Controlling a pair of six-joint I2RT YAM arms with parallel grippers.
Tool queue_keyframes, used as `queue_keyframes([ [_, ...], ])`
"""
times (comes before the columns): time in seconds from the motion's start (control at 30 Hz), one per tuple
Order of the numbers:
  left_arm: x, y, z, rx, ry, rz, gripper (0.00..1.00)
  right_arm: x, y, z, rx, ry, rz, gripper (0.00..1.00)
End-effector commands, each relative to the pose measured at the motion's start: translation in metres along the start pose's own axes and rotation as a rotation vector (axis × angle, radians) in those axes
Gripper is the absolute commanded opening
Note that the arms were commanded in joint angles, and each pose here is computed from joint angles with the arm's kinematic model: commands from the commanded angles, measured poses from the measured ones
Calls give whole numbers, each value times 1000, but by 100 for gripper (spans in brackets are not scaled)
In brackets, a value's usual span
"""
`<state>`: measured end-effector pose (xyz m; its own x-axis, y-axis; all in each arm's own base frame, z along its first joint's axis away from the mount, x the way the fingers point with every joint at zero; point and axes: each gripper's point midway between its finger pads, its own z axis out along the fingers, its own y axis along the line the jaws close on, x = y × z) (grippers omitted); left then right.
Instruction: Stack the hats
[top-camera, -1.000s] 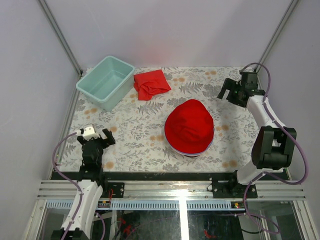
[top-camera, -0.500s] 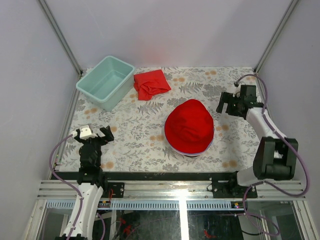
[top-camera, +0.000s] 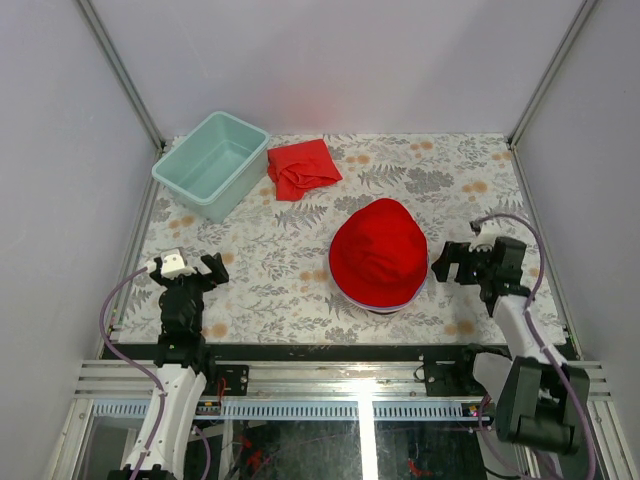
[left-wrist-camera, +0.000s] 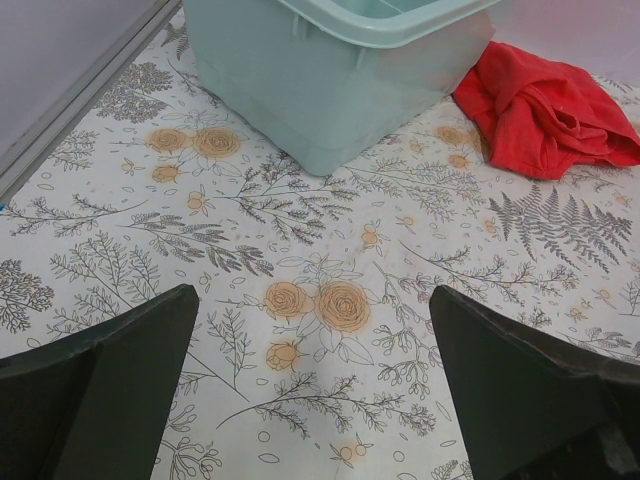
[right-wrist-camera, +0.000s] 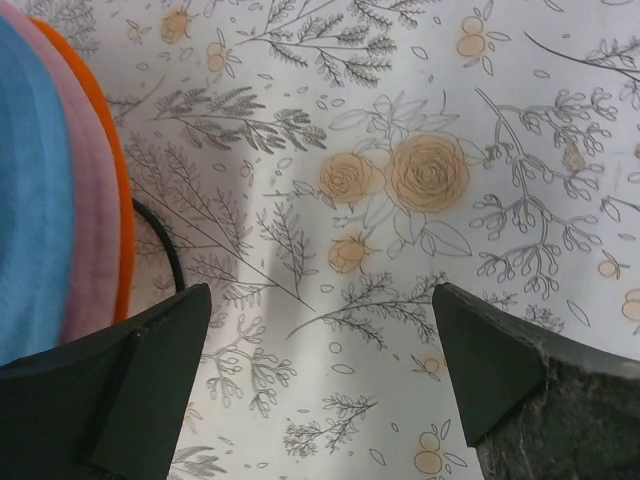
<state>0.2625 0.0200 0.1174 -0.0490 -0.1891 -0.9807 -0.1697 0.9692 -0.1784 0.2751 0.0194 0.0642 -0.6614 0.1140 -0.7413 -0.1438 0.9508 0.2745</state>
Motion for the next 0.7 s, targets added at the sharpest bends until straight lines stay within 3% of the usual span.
queue_keyframes([
  [0.0, 27, 7, 0, -5, 12, 11, 100, -7, -9, -3, 62, -218, -127, 99],
  [0.27, 27, 6, 0, -4, 12, 11, 100, 7, -19, -29, 191, -493, -177, 99],
  [0.4, 26, 6, 0, -3, 11, 11, 100, 2, -33, -40, 284, -622, -122, 99],
  [0.53, 26, 6, 0, -2, 10, 11, 100, 10, -41, -33, 309, -529, -86, 99],
  [0.67, 27, 6, 0, -4, 12, 12, 100, 9, -36, -34, 287, -546, -105, 99],
])
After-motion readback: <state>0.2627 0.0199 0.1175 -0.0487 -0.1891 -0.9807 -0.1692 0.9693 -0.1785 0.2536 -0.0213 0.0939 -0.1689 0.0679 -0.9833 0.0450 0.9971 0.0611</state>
